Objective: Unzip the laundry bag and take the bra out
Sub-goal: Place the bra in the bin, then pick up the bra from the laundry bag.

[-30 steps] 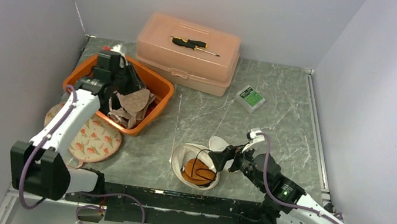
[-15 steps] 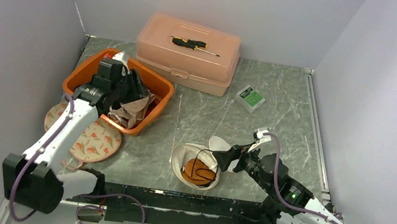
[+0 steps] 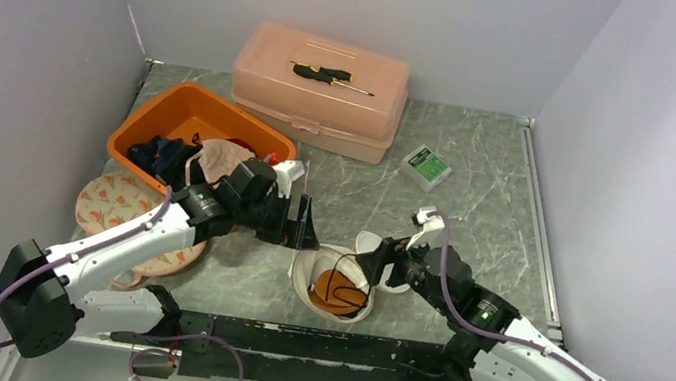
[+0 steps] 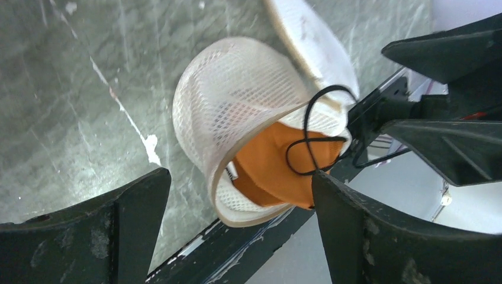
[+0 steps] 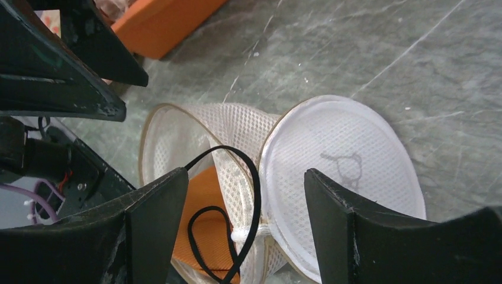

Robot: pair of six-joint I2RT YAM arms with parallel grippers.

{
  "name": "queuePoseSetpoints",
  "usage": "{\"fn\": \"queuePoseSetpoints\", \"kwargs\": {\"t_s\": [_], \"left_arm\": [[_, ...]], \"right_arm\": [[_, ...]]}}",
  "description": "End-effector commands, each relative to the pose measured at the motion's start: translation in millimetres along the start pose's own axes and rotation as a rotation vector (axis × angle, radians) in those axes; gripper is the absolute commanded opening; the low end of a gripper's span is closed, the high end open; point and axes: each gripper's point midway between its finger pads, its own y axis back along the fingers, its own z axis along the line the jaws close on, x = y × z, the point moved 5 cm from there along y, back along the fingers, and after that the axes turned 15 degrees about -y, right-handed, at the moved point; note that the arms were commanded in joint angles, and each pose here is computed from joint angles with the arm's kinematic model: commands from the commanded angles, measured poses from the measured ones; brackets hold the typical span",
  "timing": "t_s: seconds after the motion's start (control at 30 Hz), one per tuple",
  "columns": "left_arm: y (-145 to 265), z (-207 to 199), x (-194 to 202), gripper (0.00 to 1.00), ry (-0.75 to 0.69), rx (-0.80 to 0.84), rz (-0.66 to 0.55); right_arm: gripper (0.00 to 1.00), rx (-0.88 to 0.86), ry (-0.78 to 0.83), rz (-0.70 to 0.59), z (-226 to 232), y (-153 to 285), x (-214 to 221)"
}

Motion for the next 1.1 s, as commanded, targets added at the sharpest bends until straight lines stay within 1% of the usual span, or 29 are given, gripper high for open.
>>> {"fn": "queuePoseSetpoints", "kwargs": {"t_s": [0.0, 0.1, 0.23, 0.37, 0.5, 0.53, 0.6, 0.67, 0.77, 0.87, 0.9, 1.07], "left_arm": [[-8.1, 0.4, 10.0, 0.94, -0.014, 0.036, 0.015], [-19.4, 3.0, 22.5, 0.88, -0.001, 0.064, 0.060], [-31.7, 0.5, 34.0, 0.82, 0.020, 0.138, 0.085], [-38.6, -2.1, 39.9, 0.75, 0.028, 0.185, 0.090], [-44.7, -1.8, 40.7, 0.66, 0.023, 0.189, 0.100], [-46.0, -1.6, 40.3, 0.62, 0.023, 0.191, 0.099], [-47.6, -2.5, 38.5, 0.54, 0.022, 0.197, 0.090], [-48.8, -3.1, 35.6, 0.45, 0.018, 0.200, 0.076], [-51.1, -3.2, 30.4, 0.26, 0.014, 0.193, 0.053], [-53.7, -5.2, 20.0, 0.06, 0.007, 0.194, 0.019], [-54.4, -5.6, 16.2, 0.03, 0.004, 0.190, 0.010], [-56.5, -7.3, -10.0, 0.03, -0.034, 0.145, -0.035]], "right_arm": [[0.75, -0.075, -0.005, 0.033, 16.2, -8.8, -0.2], [0.75, -0.054, 0.001, 0.075, 11.9, -17.0, 9.0], [0.75, -0.052, 0.010, 0.119, 10.2, -26.8, 17.6], [0.71, -0.031, 0.029, 0.184, 6.2, -36.7, 28.8], [0.60, 0.001, 0.033, 0.225, 1.3, -44.1, 36.4], [0.54, 0.014, 0.034, 0.230, -0.6, -45.5, 37.7], [0.45, 0.025, 0.034, 0.227, -2.3, -46.3, 38.1], [0.35, 0.021, 0.035, 0.212, -1.7, -45.0, 35.6], [0.21, 0.012, 0.044, 0.176, 1.3, -42.5, 27.8], [0.02, -0.004, 0.057, 0.144, 7.3, -42.1, 18.7], [0.00, -0.003, 0.061, 0.137, 8.3, -42.6, 16.0], [0.00, 0.030, 0.086, 0.066, 12.3, -44.2, -2.7]]}}
